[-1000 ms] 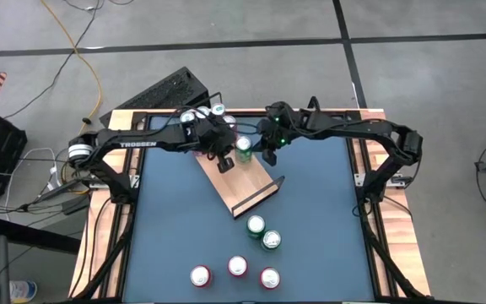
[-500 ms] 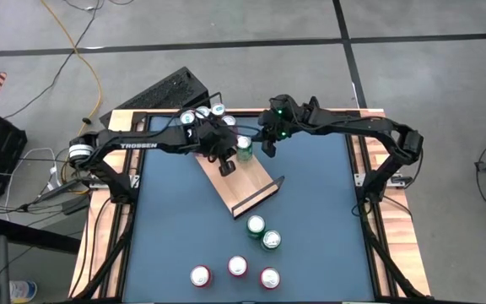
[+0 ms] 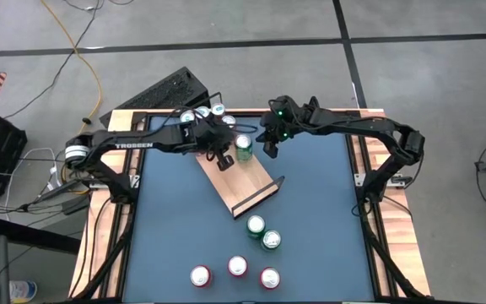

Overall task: Place canned beverage on shelf
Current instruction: Put the bottom green soda can on the shelf

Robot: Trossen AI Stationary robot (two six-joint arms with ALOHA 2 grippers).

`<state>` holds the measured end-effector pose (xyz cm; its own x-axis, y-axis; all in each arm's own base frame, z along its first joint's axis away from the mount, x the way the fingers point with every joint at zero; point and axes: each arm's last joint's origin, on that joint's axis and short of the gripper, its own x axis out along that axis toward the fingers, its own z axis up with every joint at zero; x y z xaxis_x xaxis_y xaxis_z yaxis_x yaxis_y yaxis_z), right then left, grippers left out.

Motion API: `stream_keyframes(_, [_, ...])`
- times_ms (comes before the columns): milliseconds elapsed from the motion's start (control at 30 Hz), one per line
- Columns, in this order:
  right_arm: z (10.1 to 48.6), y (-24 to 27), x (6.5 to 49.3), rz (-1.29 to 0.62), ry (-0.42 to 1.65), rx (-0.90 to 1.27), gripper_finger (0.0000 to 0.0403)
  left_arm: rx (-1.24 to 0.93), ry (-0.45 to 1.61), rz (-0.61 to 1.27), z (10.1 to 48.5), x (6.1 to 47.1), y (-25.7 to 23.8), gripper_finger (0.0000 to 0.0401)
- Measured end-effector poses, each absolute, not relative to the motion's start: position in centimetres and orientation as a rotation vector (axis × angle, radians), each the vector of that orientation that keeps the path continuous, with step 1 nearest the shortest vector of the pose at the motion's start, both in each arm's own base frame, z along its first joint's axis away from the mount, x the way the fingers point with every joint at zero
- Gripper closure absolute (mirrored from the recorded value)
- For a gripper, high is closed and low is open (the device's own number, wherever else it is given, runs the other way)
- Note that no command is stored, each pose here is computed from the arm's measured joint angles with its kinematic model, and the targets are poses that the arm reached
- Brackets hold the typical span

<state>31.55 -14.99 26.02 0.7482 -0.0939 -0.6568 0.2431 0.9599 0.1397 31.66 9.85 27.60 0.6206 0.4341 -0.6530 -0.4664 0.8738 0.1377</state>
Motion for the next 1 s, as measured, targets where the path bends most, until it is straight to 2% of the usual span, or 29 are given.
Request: stream_keyframes(1000, [25.3,-16.5,34.4,-0.164,0.553,0.167,0.0403,-0.096,0.748,0.417,26.7,32.4,9.6,0.0401])
